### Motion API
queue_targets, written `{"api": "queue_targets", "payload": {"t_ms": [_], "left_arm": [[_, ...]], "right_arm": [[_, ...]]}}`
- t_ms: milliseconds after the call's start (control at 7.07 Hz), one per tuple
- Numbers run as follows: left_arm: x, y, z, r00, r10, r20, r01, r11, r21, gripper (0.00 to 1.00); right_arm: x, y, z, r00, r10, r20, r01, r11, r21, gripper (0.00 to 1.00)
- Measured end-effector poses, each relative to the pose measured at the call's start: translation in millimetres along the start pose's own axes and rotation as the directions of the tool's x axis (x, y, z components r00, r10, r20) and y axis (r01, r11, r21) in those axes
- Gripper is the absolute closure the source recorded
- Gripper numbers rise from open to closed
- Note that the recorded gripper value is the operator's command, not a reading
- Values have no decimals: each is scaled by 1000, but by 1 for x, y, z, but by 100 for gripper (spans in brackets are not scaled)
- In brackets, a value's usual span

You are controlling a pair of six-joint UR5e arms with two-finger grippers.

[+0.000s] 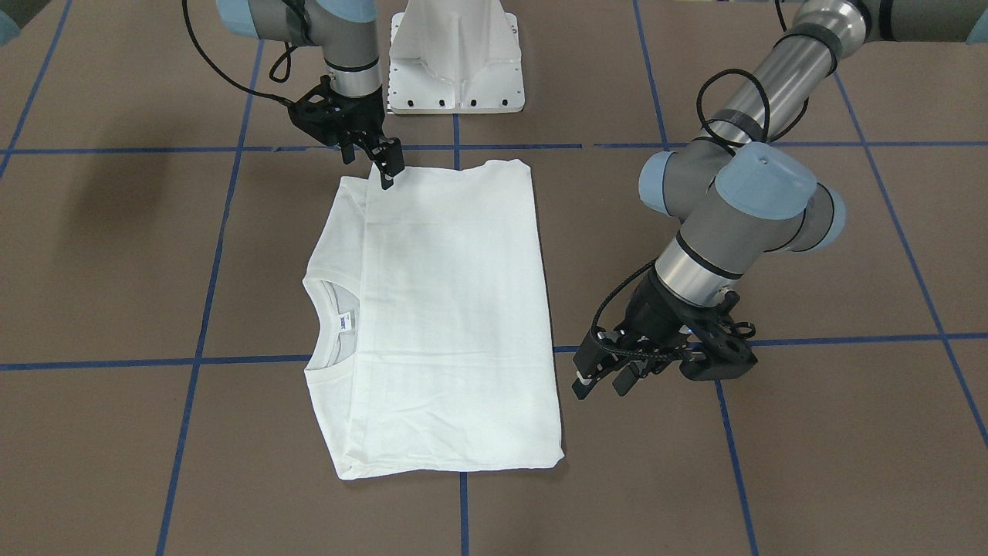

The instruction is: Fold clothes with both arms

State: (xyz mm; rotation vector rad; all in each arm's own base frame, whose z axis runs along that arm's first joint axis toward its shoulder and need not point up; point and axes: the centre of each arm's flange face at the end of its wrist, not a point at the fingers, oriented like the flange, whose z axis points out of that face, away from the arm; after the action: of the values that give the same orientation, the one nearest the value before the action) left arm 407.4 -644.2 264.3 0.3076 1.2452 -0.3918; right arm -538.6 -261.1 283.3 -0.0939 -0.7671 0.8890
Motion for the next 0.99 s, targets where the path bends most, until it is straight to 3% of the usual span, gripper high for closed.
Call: {"api": "queue_targets", "payload": {"t_ms": [283,990], "left_arm": [[-4,3,-2,1000,1,0,-1,1000,-1,27],[-7,6,-2,1000,2,0,-2,1000,-3,27]], "right_arm": [[7,13,5,988,157,10,-157,988,14,3],[6,17,19,984,180,8,-180,983,43,12]]}}
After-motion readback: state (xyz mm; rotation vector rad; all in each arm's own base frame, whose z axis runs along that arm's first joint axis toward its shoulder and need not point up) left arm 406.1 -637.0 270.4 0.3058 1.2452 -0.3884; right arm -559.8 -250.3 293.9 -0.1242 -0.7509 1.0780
